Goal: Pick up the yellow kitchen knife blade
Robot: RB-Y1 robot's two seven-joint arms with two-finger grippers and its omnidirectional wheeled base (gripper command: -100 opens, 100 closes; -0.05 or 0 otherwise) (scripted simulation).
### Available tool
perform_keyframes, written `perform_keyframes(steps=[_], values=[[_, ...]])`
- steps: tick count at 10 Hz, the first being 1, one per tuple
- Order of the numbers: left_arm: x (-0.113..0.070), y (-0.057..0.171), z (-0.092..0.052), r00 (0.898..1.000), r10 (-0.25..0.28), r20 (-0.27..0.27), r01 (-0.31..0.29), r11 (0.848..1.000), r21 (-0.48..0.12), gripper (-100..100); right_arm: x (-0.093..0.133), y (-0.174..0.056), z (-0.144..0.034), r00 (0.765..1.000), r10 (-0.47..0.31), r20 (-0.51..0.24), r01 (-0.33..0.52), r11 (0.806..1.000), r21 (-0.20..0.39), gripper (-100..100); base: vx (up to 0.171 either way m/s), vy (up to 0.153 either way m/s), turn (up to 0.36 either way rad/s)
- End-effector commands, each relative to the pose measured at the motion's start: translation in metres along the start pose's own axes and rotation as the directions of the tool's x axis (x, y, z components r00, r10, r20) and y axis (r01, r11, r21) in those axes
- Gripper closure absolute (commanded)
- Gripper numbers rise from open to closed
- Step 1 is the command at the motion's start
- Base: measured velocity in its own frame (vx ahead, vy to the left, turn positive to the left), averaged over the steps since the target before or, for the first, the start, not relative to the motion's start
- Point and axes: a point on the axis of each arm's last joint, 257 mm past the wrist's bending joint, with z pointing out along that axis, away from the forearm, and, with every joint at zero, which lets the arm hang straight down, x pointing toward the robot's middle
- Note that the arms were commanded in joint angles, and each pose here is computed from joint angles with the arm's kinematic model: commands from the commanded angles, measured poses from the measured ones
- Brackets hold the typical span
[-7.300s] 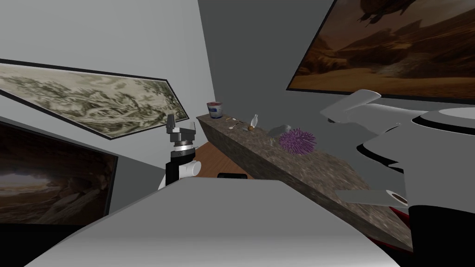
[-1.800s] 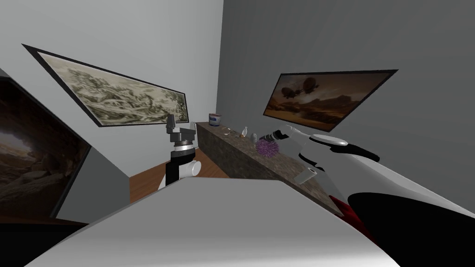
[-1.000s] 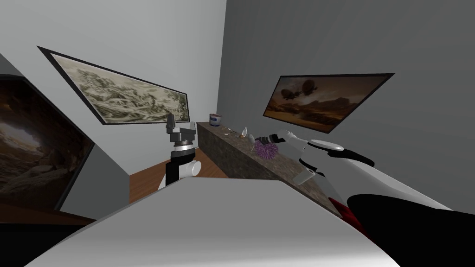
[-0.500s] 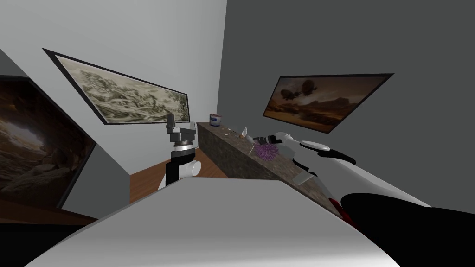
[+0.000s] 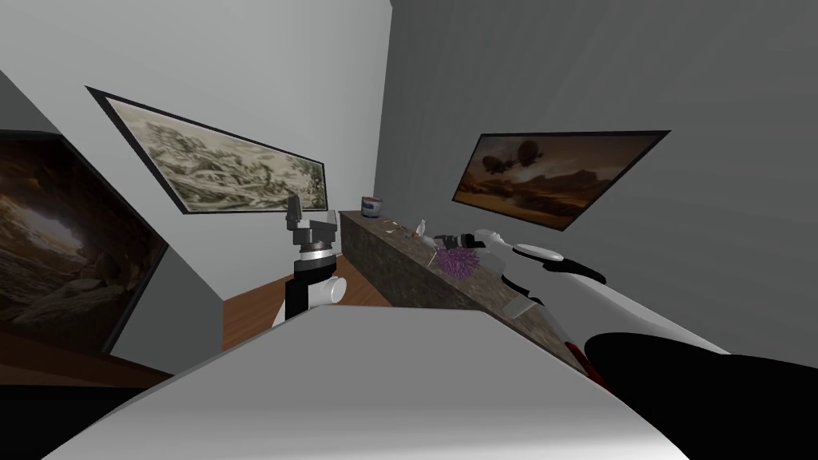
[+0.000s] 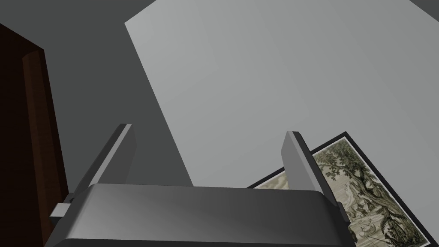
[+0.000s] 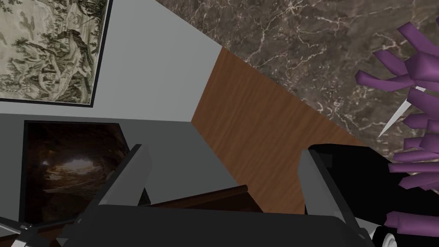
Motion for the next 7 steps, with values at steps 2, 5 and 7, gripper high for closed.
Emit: perform_keyframes(steps=[2, 5, 7], values=[[0.000, 0.000, 0.000, 1.000, 0.000, 0.000, 0.000, 1.000, 0.000, 0, -0.016, 0.004, 0.016, 0.997, 0.080, 0.012, -0.081, 0.995, 0.061, -100, -0.005, -0.031, 0.031], [0.000, 0.000, 0.000, 1.000, 0.000, 0.000, 0.000, 1.000, 0.000, 0, -0.003, -0.001, 0.008, 0.993, 0.118, -0.027, -0.114, 0.988, 0.101, -100, -0.003, -0.009, -0.001], [0.000, 0.000, 0.000, 1.000, 0.000, 0.000, 0.000, 1.000, 0.000, 0, -0.007, -0.005, 0.012, 0.994, 0.112, -0.013, -0.110, 0.988, 0.108, -100, 0.000, 0.000, 0.000]])
